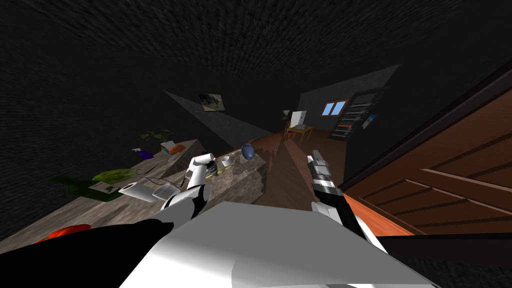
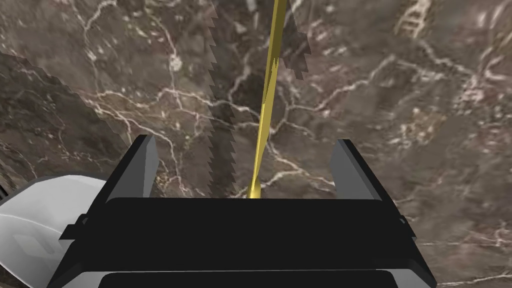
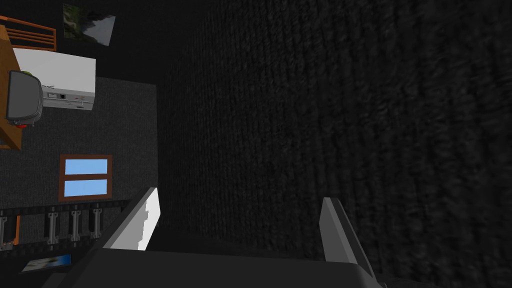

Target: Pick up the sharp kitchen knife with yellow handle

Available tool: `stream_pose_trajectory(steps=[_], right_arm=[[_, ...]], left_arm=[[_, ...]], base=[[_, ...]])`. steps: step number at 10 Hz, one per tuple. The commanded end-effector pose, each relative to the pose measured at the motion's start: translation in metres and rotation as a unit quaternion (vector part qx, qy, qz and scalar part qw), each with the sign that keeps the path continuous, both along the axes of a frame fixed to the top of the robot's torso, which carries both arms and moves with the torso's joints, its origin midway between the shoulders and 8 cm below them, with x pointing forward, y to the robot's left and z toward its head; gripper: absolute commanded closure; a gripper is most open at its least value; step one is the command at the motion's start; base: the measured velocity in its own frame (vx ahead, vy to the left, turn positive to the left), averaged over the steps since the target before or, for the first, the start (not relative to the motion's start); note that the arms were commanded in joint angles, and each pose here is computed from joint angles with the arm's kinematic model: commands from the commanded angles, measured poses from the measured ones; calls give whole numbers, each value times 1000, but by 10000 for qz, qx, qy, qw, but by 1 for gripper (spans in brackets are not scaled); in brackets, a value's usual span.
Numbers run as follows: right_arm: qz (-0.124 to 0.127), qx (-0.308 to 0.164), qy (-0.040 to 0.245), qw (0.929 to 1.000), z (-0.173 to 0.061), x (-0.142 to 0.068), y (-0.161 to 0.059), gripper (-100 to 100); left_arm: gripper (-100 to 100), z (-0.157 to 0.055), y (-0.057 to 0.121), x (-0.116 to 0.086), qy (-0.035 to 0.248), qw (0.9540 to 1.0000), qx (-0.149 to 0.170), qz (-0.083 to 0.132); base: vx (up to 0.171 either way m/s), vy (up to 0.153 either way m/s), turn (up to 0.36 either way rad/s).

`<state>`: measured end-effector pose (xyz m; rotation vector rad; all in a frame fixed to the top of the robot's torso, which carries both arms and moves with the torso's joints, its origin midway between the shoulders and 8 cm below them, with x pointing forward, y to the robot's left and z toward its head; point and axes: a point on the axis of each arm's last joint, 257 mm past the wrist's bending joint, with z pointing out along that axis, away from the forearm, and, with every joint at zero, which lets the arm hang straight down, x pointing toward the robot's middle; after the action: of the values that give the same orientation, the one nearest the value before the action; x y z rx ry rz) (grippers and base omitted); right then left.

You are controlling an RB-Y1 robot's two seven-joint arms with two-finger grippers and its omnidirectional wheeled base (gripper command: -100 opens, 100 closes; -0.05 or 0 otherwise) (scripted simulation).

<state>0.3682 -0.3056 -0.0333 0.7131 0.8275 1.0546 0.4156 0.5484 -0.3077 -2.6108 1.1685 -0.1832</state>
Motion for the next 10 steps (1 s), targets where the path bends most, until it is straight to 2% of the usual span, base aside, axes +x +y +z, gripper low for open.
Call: stream_pose_trajectory(steps=[1, 5, 7, 8, 9, 10], right_arm=[[0, 0, 0, 10000, 0, 0, 0, 0], [0, 0, 0, 10000, 0, 0, 0, 0], [0, 0, 0, 10000, 0, 0, 0, 0], [0, 0, 0, 10000, 0, 0, 0, 0], [0, 0, 0, 10000, 0, 0, 0, 0], [0, 0, 0, 10000, 0, 0, 0, 0]], left_arm=[[-100, -2, -6, -2, 123, 9998, -145, -6], [-100, -5, -16, -11, 430, 9978, -498, -26], [-100, -3, -16, -11, 436, 9977, -513, -24], [0, -3, -16, -12, 450, 9976, -526, -26], [-100, -13, -18, -12, 455, 9976, -523, -37], [-100, -19, -19, -12, 458, 9976, -522, -42]], base=[[-8, 10, -30], [-15, 18, -53], [-18, 21, -57], [0, 0, 0], [0, 0, 0], [3, -4, 12]])
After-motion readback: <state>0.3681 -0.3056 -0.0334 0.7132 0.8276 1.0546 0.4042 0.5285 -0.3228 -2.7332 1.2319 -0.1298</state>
